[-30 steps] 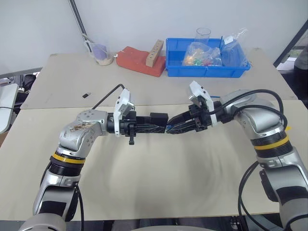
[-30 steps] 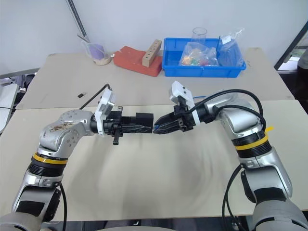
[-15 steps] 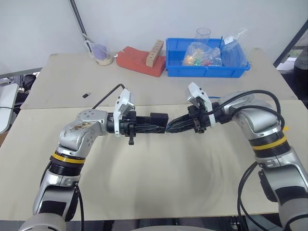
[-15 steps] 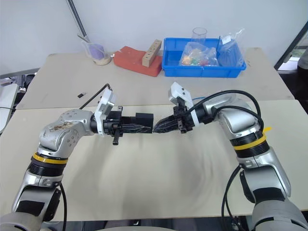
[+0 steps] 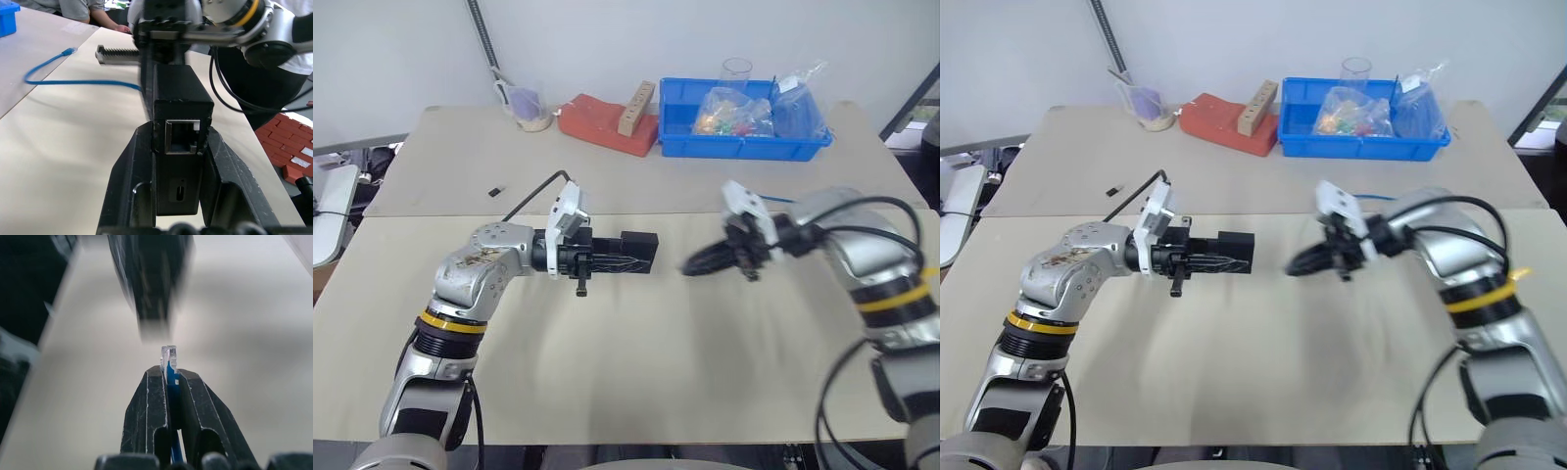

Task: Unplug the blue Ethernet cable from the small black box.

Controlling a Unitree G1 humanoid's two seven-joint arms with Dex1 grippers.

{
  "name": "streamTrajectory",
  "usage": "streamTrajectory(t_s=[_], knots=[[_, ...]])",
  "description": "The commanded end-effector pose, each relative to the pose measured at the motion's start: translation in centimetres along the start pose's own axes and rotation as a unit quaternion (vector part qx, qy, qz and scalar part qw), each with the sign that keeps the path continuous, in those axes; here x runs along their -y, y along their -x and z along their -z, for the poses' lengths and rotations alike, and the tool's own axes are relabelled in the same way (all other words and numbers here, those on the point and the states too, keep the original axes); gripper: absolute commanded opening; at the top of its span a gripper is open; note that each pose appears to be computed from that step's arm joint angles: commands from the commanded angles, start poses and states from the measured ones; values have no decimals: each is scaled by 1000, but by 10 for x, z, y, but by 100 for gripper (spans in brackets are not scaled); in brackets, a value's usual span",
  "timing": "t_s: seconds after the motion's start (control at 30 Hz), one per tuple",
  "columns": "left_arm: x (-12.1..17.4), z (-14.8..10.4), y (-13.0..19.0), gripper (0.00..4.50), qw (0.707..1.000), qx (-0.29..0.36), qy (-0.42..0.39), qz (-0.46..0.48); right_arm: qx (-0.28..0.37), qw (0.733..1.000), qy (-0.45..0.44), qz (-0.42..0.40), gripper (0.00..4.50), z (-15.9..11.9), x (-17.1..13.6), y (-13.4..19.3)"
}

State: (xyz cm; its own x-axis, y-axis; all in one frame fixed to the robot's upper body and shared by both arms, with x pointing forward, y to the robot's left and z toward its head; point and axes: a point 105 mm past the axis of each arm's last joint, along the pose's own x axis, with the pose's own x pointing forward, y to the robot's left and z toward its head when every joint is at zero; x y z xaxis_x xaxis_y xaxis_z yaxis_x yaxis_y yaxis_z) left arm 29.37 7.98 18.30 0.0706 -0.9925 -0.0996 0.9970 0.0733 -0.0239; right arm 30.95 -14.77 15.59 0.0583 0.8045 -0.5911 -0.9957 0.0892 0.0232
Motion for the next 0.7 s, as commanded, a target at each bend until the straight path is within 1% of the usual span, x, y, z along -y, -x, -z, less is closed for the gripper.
streamTrajectory(t_s=[0.03, 0.07, 0.17, 0.27, 0.33, 0.4, 0.43, 0.5, 0.53, 0.57, 0.6, 0.63, 0.67, 0.7], knots=[[7, -10, 5, 60, 999, 16, -29, -4, -11, 999, 9, 35, 3, 15, 5, 16], [6, -8, 5, 60, 999, 17, -28, -9, -14, 999, 10, 51, 3, 20, 9, 15], [2, 3, 5, 60, 998, 19, -35, -41, -22, 994, 29, 103, 3, 37, 18, 0], [-1, 7, 5, 60, 997, 28, -37, -63, -14, 990, 42, 135, 3, 40, 21, -10], [-2, 9, 4, 60, 996, 36, -36, -79, -5, 989, 44, 138, 100, 41, 16, -14], [-4, 9, 4, 60, 994, 42, -34, -92, -5, 989, 50, 137, 161, 42, 10, -14], [-5, 10, 5, 60, 994, 44, -34, -99, -3, 989, 55, 138, 206, 41, 8, -13], [-6, 12, 7, 60, 992, 47, -33, -112, 8, 987, 64, 145, 269, 35, 5, -9], [-7, 13, 9, 60, 991, 47, -33, -120, 17, 986, 72, 150, 307, 29, 4, -6], [-10, 15, 13, 60, 989, 49, -33, -134, 35, 984, 80, 158, 335, 18, 1, -3], [-12, 17, 17, 60, 987, 50, -33, -150, 60, 981, 83, 165, 375, 5, -3, 0], [-14, 19, 20, 60, 985, 51, -33, -160, 77, 979, 83, 169, 397, -3, -6, 2], [-19, 22, 25, 60, 981, 52, -34, -183, 111, 976, 76, 172, 434, -18, -12, 5], [-25, 25, 30, 60, 976, 55, -37, -206, 138, 971, 72, 180, 434, -30, -17, 7]])
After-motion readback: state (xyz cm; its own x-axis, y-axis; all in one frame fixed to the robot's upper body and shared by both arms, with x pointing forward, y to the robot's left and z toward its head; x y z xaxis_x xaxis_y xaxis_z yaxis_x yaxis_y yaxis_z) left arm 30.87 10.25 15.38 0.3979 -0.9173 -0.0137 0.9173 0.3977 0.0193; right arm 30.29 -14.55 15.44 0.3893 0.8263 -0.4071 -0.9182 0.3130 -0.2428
